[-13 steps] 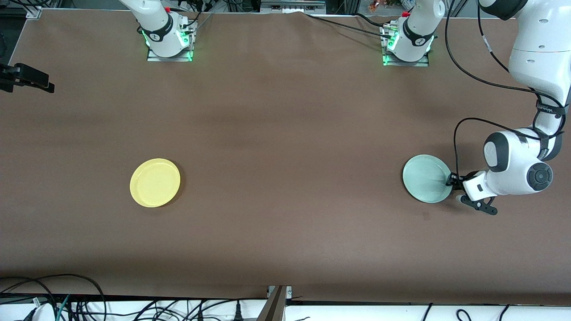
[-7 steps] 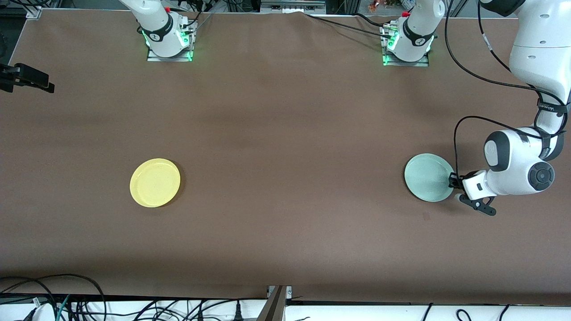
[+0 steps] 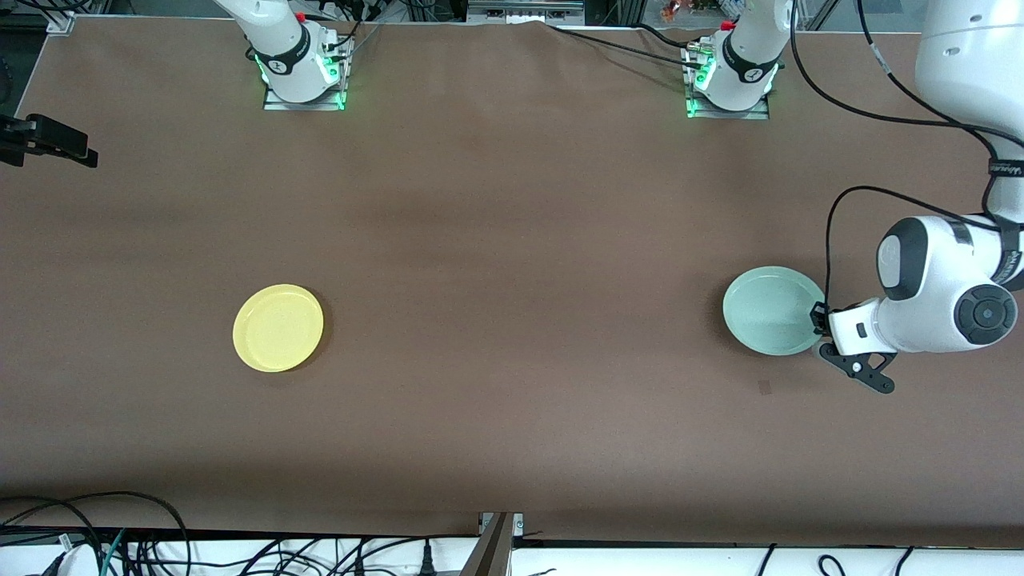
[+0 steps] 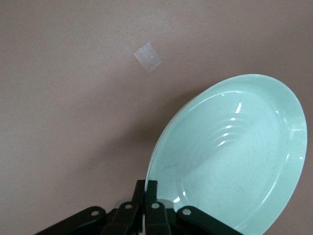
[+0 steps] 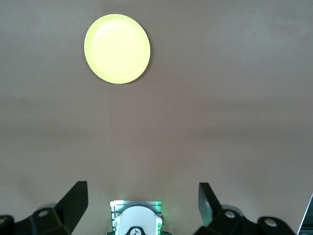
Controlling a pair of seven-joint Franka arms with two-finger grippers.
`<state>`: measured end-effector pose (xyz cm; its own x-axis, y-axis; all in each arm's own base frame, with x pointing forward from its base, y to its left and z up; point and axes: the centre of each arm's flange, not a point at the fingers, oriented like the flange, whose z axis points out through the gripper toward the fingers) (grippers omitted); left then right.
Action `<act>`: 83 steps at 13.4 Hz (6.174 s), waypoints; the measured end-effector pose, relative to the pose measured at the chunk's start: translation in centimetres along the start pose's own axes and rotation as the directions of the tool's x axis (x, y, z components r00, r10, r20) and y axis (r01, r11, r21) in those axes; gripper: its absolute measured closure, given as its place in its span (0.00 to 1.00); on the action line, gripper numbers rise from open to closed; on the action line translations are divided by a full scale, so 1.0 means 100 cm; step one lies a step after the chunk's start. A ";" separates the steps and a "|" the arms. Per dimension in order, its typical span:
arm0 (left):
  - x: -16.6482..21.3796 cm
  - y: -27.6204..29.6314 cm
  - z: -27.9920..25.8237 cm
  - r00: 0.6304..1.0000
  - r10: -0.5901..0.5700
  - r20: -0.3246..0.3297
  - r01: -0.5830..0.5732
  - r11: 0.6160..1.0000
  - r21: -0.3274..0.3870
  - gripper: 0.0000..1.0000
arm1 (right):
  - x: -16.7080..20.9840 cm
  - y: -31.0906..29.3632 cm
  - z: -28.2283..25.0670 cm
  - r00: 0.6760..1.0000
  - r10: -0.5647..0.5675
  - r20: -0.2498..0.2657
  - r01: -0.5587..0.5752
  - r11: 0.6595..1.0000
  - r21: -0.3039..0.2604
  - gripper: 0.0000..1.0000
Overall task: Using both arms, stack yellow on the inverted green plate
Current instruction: 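Close the left gripper on the green plate rim, then lift the green plate on edge and carry it toward the table middle, then flip the green plate upside down and lay it on the table, then release the green plate with the left gripper while the right gripper reaches the yellow plate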
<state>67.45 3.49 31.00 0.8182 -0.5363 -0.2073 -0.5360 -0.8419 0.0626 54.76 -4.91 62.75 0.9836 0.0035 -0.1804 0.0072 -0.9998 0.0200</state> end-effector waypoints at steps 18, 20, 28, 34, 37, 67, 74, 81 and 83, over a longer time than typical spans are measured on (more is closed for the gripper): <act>0.091 0.419 -0.085 0.964 -0.123 0.234 -0.116 0.600 0.792 0.97 | 0.014 0.016 0.015 1.000 0.029 0.007 -0.029 1.000 0.001 0.00; 0.087 0.450 -0.086 0.968 -0.156 0.195 -0.104 0.458 0.883 0.97 | 0.020 0.019 0.023 0.999 0.035 0.019 -0.035 0.999 0.001 0.00; 0.090 0.559 0.057 0.979 -0.182 0.087 -0.064 0.130 0.989 0.97 | 0.031 0.032 0.039 0.997 0.059 0.043 -0.059 0.998 0.003 0.00; 0.098 0.601 0.077 0.987 -0.145 -0.073 0.089 0.106 0.990 0.97 | 0.033 0.032 0.042 0.997 0.059 0.048 -0.059 0.998 0.003 0.00; 0.102 0.616 0.074 0.981 -0.134 -0.142 0.158 0.113 0.981 0.97 | 0.035 0.032 0.044 0.997 0.059 0.051 -0.059 0.998 0.003 0.00; 0.109 0.734 0.078 0.961 -0.005 -0.276 0.219 0.621 0.753 0.00 | 0.057 0.058 0.076 0.996 0.070 0.053 -0.071 0.997 0.010 0.00; 0.172 0.600 -0.012 0.910 -0.332 -0.248 0.398 0.866 0.302 0.00 | 0.117 0.078 0.192 0.991 0.106 0.081 -0.113 0.989 0.097 0.00; 0.156 0.376 -0.073 0.857 -0.508 -0.084 0.515 0.841 0.164 0.00 | 0.139 0.069 0.294 0.994 0.109 0.001 -0.108 0.991 0.082 0.00; 0.131 0.305 -0.101 0.859 -0.510 -0.047 0.512 0.848 0.137 0.00 | 0.144 0.064 0.312 0.994 0.111 -0.016 -0.109 0.990 0.094 0.00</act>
<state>63.94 -29.85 40.05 0.9859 -0.0337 -0.1640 -0.0646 -0.9804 -0.1863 63.37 -11.91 29.57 0.9810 -0.1075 -0.1617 -0.1174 -0.9917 -0.0530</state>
